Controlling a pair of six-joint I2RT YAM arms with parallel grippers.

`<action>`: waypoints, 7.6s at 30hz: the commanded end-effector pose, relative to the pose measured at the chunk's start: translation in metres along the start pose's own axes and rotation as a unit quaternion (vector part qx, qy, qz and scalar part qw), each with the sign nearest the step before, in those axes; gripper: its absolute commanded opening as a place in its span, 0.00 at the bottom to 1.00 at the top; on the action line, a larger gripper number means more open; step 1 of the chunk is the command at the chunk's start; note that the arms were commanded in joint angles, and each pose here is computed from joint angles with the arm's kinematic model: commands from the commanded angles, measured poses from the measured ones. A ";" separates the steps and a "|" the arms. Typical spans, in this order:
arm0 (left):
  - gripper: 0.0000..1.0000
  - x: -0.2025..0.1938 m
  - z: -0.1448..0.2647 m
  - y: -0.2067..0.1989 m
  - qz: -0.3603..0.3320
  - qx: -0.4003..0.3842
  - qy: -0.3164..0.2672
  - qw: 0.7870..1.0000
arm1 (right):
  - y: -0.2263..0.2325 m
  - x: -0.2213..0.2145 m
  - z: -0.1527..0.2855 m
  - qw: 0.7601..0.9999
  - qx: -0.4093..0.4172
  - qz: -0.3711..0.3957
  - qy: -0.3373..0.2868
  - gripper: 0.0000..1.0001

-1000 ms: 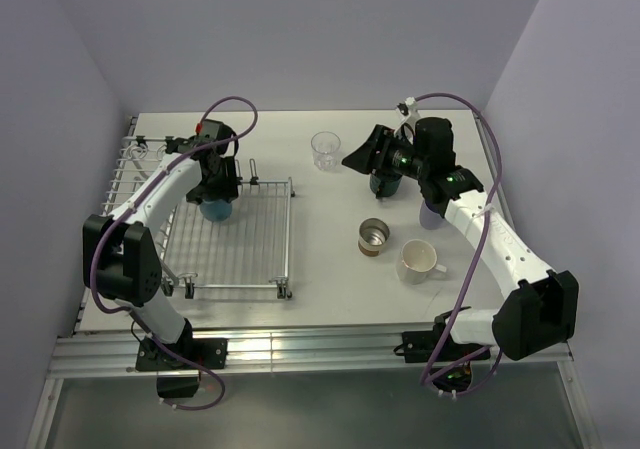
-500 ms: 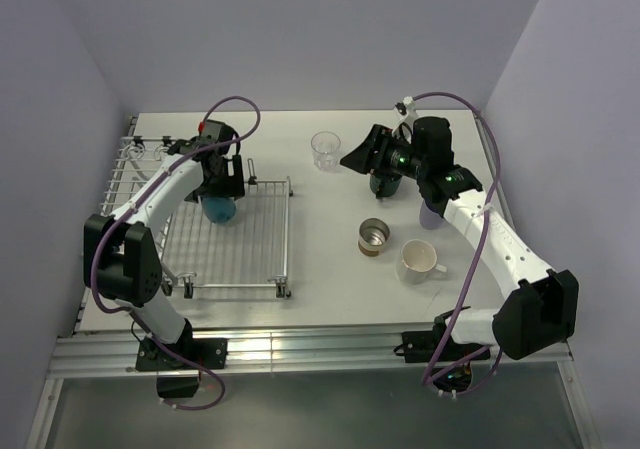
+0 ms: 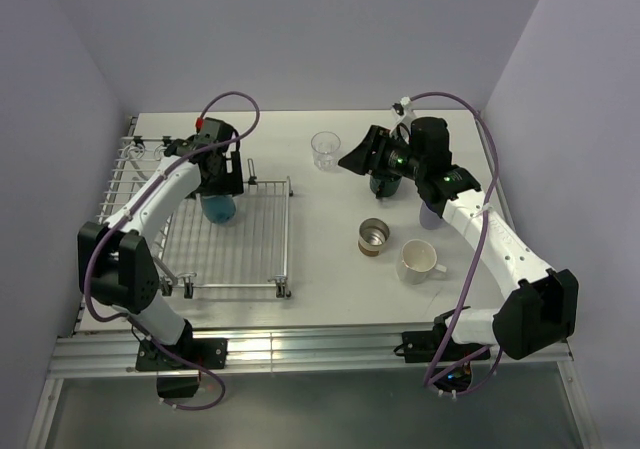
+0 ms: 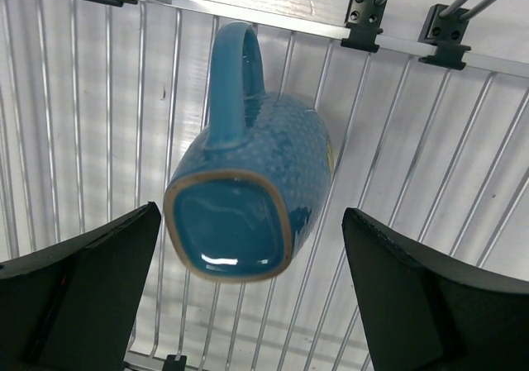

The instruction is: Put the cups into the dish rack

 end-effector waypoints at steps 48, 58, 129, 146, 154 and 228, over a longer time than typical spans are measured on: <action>0.97 0.000 0.133 -0.106 -0.043 -0.214 -0.142 0.966 | -0.103 -0.137 0.025 0.925 -0.342 0.102 0.132 0.56; 0.97 -0.004 0.127 -0.106 -0.043 -0.207 -0.138 0.968 | -0.106 -0.159 0.012 0.924 -0.335 0.105 0.155 0.54; 0.84 0.006 0.313 -0.174 -0.052 -0.647 -0.199 0.734 | 0.181 0.027 0.078 0.873 0.474 -0.117 0.016 0.00; 0.89 0.011 0.293 -0.172 -0.050 -0.624 -0.206 0.752 | 0.183 0.020 0.095 0.836 0.529 -0.142 0.042 0.00; 0.91 0.012 0.283 -0.173 -0.051 -0.624 -0.200 0.754 | 0.185 0.018 0.104 0.825 0.546 -0.140 0.045 0.00; 0.00 0.039 0.262 -0.118 -0.024 -0.532 -0.211 0.820 | 0.048 0.029 0.054 0.995 0.042 -0.051 -0.081 0.48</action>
Point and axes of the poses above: each gripper's point midway between its finger pads, its own z axis back along the fingers, its own y axis along the line the jaws close on, x = y × z, the point moved 1 cm from there along z, back along the fingers, and after that the axes turned 4 degrees about z, right-handed, at the moved point
